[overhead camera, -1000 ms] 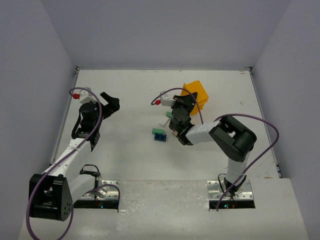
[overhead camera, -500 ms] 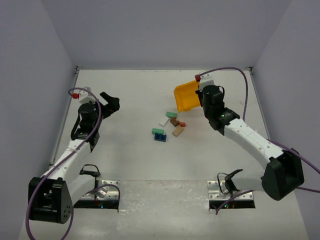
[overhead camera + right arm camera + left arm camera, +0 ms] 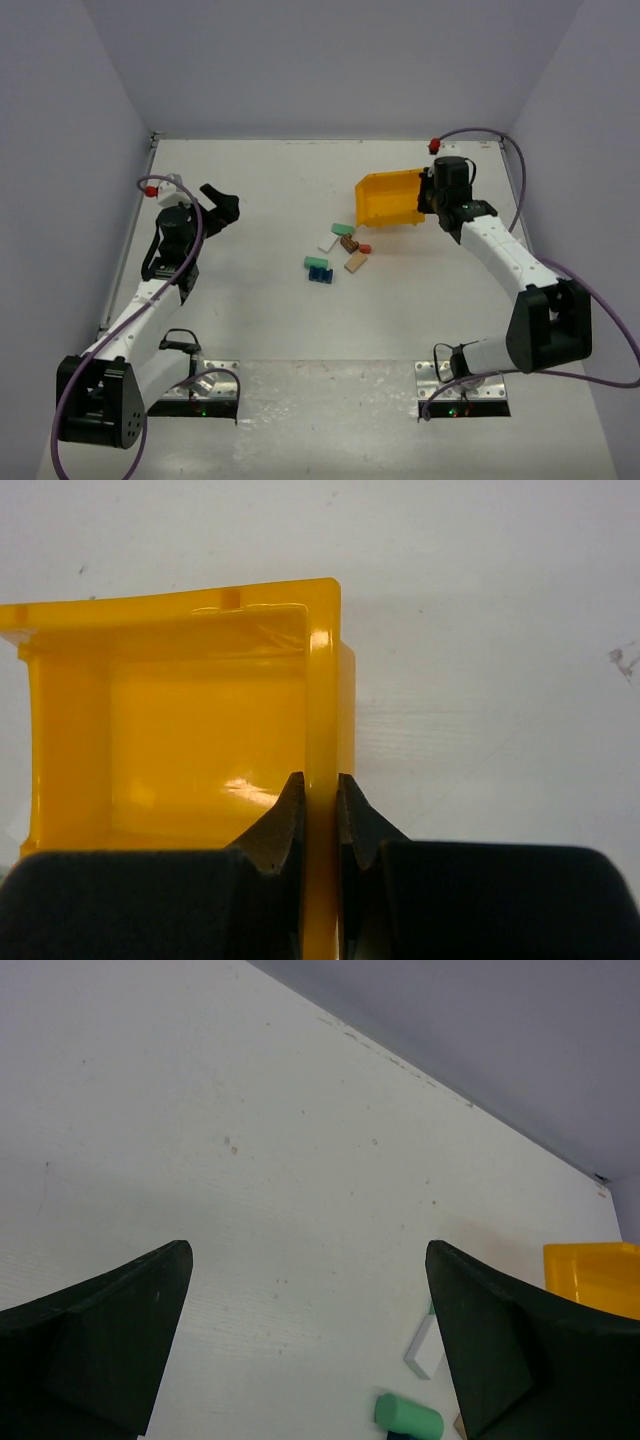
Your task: Build the wood block tower
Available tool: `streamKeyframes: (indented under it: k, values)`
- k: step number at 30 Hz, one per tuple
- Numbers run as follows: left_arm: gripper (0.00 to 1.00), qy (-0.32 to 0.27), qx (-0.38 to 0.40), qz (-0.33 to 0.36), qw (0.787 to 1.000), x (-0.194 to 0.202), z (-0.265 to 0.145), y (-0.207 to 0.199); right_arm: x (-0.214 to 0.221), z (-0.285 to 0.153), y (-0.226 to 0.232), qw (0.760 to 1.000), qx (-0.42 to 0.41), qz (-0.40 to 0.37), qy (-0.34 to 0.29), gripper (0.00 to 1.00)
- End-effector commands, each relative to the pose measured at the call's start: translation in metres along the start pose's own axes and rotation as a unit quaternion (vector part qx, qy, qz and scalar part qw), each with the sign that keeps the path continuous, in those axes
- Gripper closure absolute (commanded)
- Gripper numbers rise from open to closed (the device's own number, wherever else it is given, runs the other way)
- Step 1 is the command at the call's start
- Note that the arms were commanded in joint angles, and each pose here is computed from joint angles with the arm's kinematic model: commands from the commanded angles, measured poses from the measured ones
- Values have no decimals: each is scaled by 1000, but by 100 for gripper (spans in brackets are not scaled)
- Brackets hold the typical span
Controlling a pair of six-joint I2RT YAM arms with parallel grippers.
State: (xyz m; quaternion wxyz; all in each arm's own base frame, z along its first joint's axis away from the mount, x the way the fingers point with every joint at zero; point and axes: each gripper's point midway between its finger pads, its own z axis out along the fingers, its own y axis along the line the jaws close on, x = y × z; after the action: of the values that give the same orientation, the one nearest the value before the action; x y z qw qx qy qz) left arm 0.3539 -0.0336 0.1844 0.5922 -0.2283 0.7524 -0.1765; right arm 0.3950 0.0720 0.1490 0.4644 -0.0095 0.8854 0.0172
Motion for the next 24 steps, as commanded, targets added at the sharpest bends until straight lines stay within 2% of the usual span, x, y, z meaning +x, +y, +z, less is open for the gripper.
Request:
streamKeyframes:
  k: [1, 3, 5, 6, 9, 13, 20, 24]
  values:
    - [0, -28, 25, 2, 999, -21, -3, -18, -49, 7, -29, 992, -6, 114, -45, 96]
    - [0, -29, 26, 2, 999, -22, -3, -18, -51, 13, -52, 987, 8, 153, -40, 96]
    - [0, -28, 24, 3, 999, -20, -2, -16, -48, 23, -101, 976, 66, 203, -40, 96]
    - [0, -29, 24, 2, 999, -20, -2, -16, -42, 28, -130, 965, 124, 225, -42, 96]
    - [0, -29, 23, 2, 999, -20, -1, -16, -36, 36, -171, 949, 184, 250, -44, 96]
    - [0, -31, 13, 2, 999, -21, 0, -13, -23, 62, -199, 931, 164, 325, -22, 96]
    - [0, -36, -2, 1, 999, -23, 1, -7, 5, 94, -243, 902, 179, 393, 4, 96]
    - [0, -33, -5, 1, 999, -21, 4, -6, 5, 100, -245, 902, 169, 396, -20, 92]
